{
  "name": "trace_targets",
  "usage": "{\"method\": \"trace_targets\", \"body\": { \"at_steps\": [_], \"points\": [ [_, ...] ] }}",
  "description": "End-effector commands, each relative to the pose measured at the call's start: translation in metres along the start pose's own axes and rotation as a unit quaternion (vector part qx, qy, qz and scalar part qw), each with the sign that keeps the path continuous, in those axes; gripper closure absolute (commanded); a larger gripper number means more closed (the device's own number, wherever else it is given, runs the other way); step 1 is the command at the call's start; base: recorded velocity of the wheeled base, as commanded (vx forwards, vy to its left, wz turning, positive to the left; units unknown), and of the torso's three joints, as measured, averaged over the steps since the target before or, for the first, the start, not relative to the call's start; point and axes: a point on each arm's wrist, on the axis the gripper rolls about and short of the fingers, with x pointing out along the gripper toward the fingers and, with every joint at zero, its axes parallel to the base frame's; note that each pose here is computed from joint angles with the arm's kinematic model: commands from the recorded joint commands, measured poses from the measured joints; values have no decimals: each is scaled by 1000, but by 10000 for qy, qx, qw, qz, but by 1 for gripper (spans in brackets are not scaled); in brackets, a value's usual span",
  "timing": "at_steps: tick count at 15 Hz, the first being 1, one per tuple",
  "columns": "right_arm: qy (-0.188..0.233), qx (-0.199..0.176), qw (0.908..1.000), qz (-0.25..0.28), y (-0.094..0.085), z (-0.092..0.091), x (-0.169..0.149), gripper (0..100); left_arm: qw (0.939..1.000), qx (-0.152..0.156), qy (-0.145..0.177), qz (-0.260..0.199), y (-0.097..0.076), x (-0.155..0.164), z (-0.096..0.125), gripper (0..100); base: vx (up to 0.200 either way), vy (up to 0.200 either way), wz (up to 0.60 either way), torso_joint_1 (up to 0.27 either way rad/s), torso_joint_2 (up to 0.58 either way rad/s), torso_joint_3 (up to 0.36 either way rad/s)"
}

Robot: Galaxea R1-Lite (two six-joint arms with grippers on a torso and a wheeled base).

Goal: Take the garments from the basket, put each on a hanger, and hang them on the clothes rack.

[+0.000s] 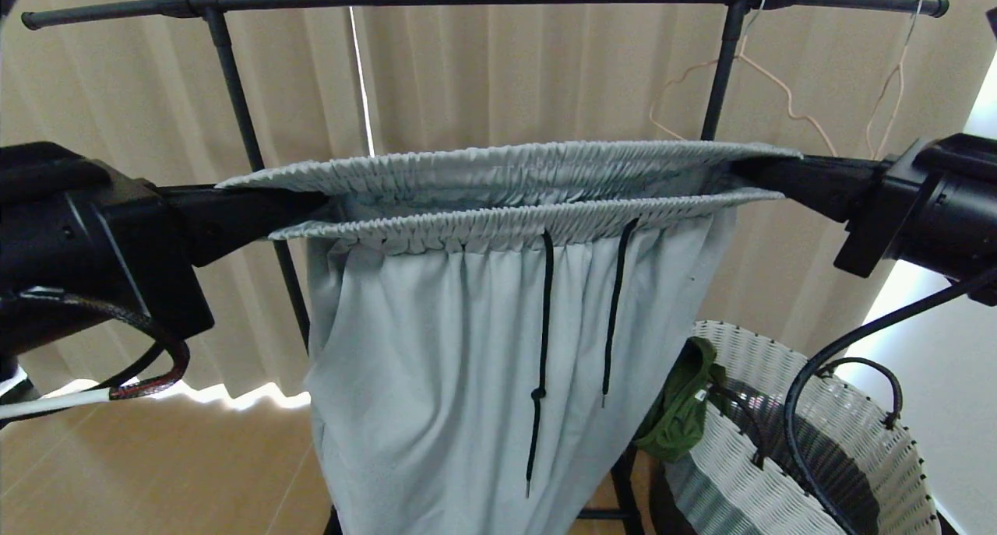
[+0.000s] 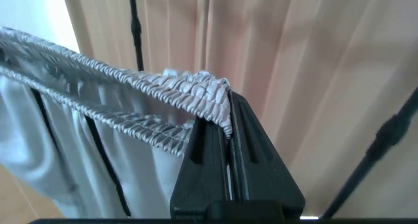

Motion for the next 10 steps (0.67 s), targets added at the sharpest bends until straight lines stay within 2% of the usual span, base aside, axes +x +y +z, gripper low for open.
{"method": "trace_targets", "body": {
  "at_steps": [1, 4, 5, 7, 8, 10],
  "points": [
    [-113, 22, 9999, 14, 0, 7, 4, 100, 10000, -9, -78, 35, 1, -2, 14, 100, 0, 0, 0, 0, 0, 0],
    [-84, 42, 10000, -18, -1, 7, 7, 100, 9998, 74, 190, 75, 1, 7, -2, 100, 0, 0, 0, 0, 0, 0],
    [-84, 42, 10000, -18, -1, 7, 7, 100, 9998, 74, 190, 75, 1, 7, -2, 100, 0, 0, 0, 0, 0, 0],
    [87, 52, 9999, -102, -3, -1, 6, 100, 9991, 424, 15, 28, 0, 8, -5, 100, 0, 0, 0, 0, 0, 0],
    [316, 89, 9991, -265, -9, -4, 5, 100, 9986, 511, 115, 24, 0, 14, -9, 100, 0, 0, 0, 0, 0, 0],
    [560, 140, 9976, -382, -14, -5, 6, 100, 9984, 478, 315, 32, 0, 32, -15, 100, 0, 0, 0, 0, 0, 0]
  ]
}}
